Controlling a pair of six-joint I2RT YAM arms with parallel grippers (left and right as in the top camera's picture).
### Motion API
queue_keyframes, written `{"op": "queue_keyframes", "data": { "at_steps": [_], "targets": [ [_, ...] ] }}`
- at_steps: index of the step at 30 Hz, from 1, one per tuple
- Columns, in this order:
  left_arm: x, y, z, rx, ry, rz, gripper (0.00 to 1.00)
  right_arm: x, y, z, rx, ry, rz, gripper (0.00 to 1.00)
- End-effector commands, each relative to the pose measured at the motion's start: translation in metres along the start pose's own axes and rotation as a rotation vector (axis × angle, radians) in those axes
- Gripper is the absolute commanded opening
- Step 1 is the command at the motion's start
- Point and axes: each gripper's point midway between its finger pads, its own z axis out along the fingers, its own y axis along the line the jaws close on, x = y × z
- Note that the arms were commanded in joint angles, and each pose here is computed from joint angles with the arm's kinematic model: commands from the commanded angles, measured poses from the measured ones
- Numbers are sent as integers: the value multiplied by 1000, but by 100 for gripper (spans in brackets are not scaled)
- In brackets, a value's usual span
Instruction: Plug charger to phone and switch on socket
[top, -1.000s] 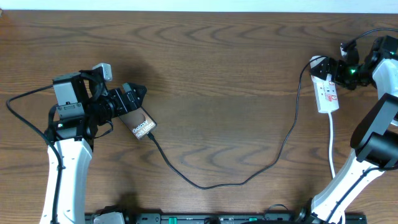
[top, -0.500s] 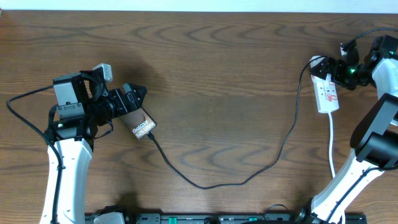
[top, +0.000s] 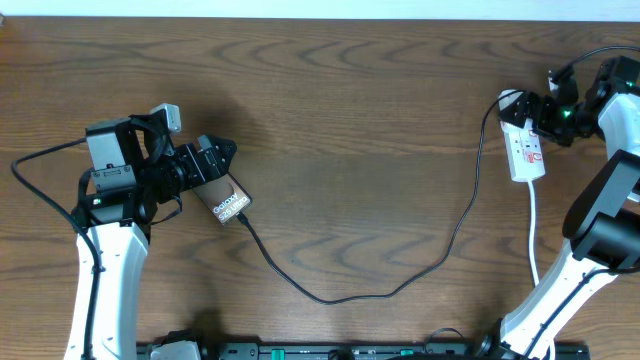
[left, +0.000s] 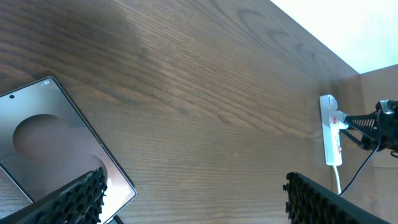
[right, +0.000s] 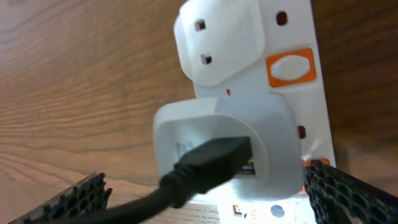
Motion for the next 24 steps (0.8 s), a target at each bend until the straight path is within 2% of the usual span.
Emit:
{"op": "queue_keyframes", "data": {
  "at_steps": [1,24],
  "targets": [
    [1,2,1,-12,3,19,90,8,1,10,3,40,25,99],
    [2,2,1,-13,6,17,90,10,17,9,-89,48,73,99]
  ]
}}
